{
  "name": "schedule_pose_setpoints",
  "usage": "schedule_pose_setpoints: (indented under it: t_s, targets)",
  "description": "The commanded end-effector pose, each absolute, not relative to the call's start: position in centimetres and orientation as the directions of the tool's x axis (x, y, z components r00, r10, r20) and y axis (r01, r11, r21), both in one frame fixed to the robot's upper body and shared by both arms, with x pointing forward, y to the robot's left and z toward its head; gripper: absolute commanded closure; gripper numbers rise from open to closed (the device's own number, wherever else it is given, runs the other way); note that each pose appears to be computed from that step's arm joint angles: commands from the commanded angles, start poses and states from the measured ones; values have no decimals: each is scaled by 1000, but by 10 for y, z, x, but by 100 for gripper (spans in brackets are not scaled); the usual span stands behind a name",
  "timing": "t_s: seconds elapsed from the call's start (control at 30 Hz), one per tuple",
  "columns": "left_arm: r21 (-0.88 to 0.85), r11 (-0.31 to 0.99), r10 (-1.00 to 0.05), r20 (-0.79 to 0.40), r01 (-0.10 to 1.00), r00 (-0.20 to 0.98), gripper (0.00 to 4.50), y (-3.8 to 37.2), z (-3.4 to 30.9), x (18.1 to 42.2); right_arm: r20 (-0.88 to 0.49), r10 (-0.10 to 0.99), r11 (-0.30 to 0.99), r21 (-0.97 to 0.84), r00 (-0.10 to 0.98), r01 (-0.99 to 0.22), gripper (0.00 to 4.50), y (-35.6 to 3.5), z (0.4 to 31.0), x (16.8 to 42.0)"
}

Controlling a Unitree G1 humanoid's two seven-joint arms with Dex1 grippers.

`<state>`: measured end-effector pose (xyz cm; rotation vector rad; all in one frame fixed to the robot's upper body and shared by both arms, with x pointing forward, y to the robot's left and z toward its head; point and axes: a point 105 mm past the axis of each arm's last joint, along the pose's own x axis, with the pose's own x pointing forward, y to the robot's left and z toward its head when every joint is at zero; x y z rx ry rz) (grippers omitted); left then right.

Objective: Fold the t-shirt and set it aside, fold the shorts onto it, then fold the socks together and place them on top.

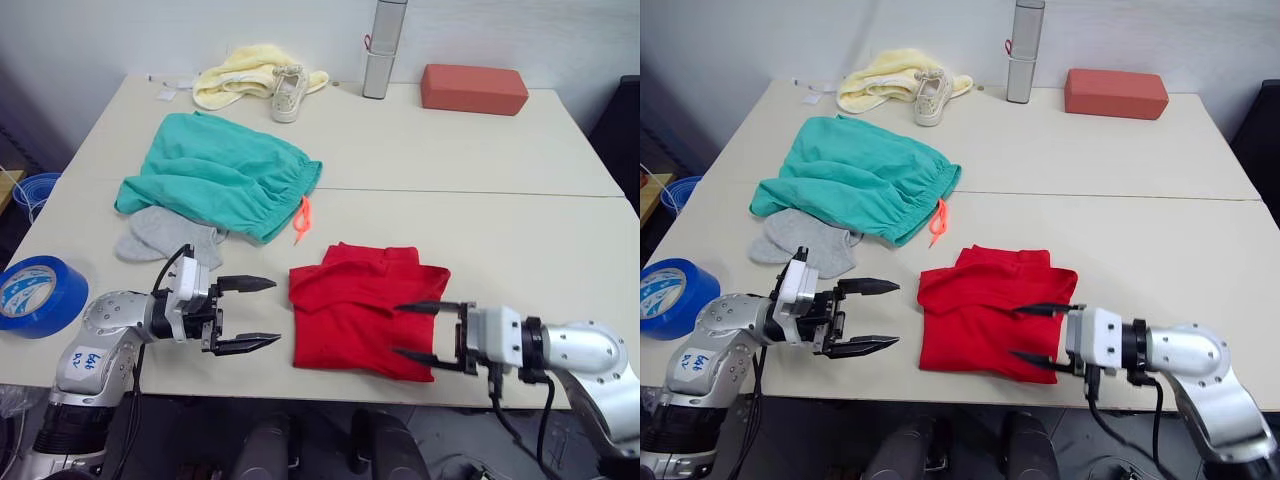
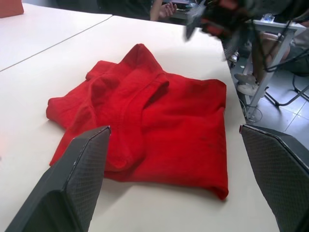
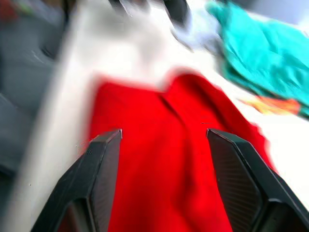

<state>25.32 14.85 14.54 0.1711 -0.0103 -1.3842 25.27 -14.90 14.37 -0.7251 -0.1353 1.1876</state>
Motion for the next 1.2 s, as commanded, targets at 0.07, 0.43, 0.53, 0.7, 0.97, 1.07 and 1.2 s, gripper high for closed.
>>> schedule_pose_setpoints:
  t_s: [0.07, 0.43, 0.53, 0.7, 0.97, 1.07, 1.2]
  targets:
    - [149, 168, -980, -81, 975, 181, 0, 145, 149, 254, -333, 855, 85, -667, 398, -740, 168, -149, 133, 270]
    - [166, 177, -978, -79, 970, 192, 0, 147, 153, 258, -385, 845, -13, -708, 370, -706, 168, -145, 122, 284]
    - [170, 180, -977, -83, 969, 196, 0, 149, 153, 257, -372, 856, -13, -710, 359, -705, 168, -146, 125, 282]
    - [172, 187, -976, -82, 967, 203, 0, 149, 153, 258, -387, 863, -40, -694, 326, -719, 168, -153, 126, 275]
    - [164, 162, -982, -73, 973, 176, 0, 141, 151, 256, -366, 838, -3, -745, 405, -667, 168, -146, 118, 296]
    - [162, 163, -982, -73, 973, 176, 0, 141, 151, 257, -336, 850, 13, -757, 406, -653, 184, -145, 123, 300]
    - [162, 163, -981, -75, 973, 177, 0, 141, 151, 257, -294, 901, -3, -739, 318, -673, 291, -135, 129, 290]
